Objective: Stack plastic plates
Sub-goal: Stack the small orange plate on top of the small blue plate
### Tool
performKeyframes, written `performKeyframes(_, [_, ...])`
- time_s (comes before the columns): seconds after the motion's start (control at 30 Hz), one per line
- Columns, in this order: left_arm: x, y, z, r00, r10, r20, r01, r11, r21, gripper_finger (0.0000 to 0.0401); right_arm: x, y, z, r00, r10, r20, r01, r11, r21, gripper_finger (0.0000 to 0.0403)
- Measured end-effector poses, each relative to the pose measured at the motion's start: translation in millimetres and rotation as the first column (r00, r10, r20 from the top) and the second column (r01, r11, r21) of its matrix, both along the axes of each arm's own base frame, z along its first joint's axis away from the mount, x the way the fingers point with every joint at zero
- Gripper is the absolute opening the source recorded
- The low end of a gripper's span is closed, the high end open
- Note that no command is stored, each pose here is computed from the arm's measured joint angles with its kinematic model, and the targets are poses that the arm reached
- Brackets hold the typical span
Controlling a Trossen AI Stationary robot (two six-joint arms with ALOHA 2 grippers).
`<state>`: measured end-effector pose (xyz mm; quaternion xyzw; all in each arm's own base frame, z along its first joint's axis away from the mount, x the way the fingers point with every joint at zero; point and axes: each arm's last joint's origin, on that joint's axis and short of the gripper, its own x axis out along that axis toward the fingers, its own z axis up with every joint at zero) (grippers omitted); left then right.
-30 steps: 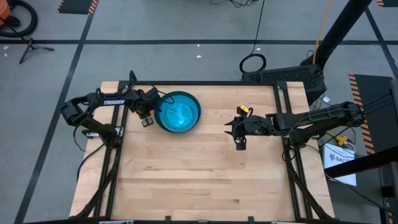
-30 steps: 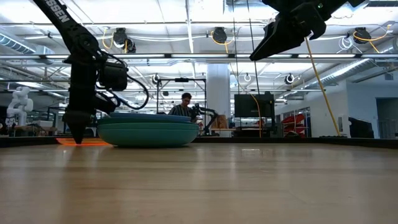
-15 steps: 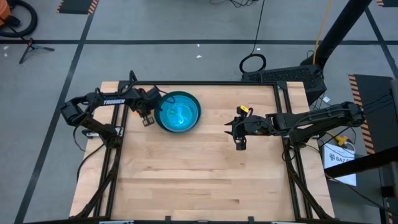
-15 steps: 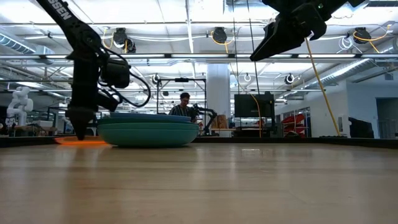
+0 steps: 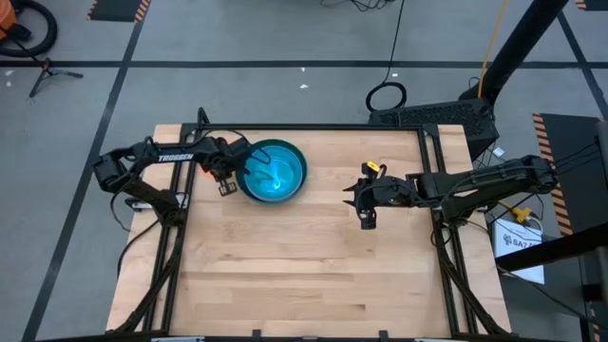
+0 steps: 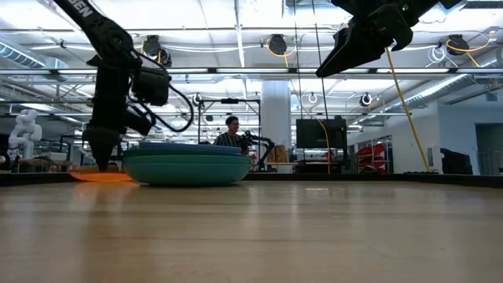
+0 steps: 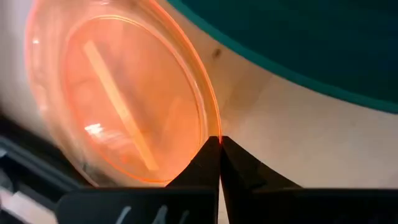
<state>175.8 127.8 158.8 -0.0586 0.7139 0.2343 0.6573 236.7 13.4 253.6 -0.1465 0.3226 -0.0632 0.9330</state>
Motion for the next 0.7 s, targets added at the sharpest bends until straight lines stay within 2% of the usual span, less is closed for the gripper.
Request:
performKeyframes(0.3, [12.4,9.5,44.0,0.999,0.026,-0.024,-0.025,0.999,0.034,0.0003,0.0,0.0,0.0,1.000,0.000,0.000,0.000,1.000,0.000,0.0132])
performKeyframes(0.47, [18.2,15.4,70.1,0.999,0.035,-0.033,-0.032,0.994,0.100,0.0003,0.0,0.1,0.0,1.000,0.000,0.000,0.000,1.000,0.000,0.0132])
performKeyframes(0.7, [39.0,13.6,108.7,0.996,0.007,0.091,-0.023,0.985,0.171,0.0003,-0.1,0.1,-0.1,1.000,0.000,-0.001,0.000,1.000,0.000,0.0132])
